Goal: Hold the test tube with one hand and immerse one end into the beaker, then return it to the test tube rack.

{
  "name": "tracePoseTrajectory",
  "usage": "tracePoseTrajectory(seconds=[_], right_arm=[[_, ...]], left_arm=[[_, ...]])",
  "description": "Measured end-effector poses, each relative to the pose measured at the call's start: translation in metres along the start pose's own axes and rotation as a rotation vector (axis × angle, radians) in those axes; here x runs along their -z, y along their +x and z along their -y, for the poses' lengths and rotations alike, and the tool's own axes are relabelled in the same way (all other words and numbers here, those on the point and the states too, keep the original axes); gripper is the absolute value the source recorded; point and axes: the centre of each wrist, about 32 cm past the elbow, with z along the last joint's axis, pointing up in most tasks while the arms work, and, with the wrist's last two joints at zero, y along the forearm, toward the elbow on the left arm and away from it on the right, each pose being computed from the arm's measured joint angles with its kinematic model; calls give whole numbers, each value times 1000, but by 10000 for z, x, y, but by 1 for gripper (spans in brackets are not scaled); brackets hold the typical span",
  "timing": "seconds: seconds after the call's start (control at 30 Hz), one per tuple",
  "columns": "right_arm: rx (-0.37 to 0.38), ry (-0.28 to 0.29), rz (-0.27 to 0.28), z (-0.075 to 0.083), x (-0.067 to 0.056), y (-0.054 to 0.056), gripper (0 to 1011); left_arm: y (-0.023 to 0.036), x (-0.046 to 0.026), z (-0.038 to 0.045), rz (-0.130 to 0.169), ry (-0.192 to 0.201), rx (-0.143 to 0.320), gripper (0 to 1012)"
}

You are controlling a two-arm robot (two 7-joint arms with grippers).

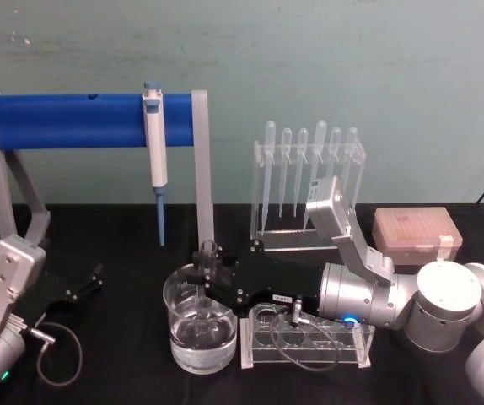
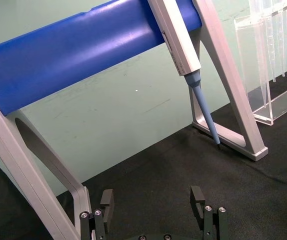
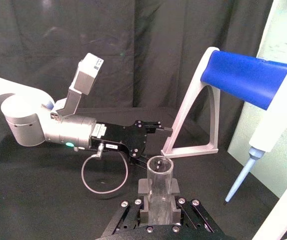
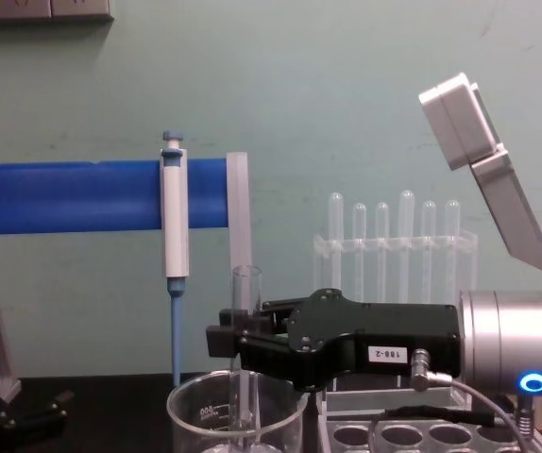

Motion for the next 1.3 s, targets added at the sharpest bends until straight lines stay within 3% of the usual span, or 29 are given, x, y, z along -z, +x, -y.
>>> tracePoseTrajectory(seconds=[1.3], right_arm=[[3,1,11,22,25,-9,226]], left_arm=[[0,0,0,0,0,0,1000]])
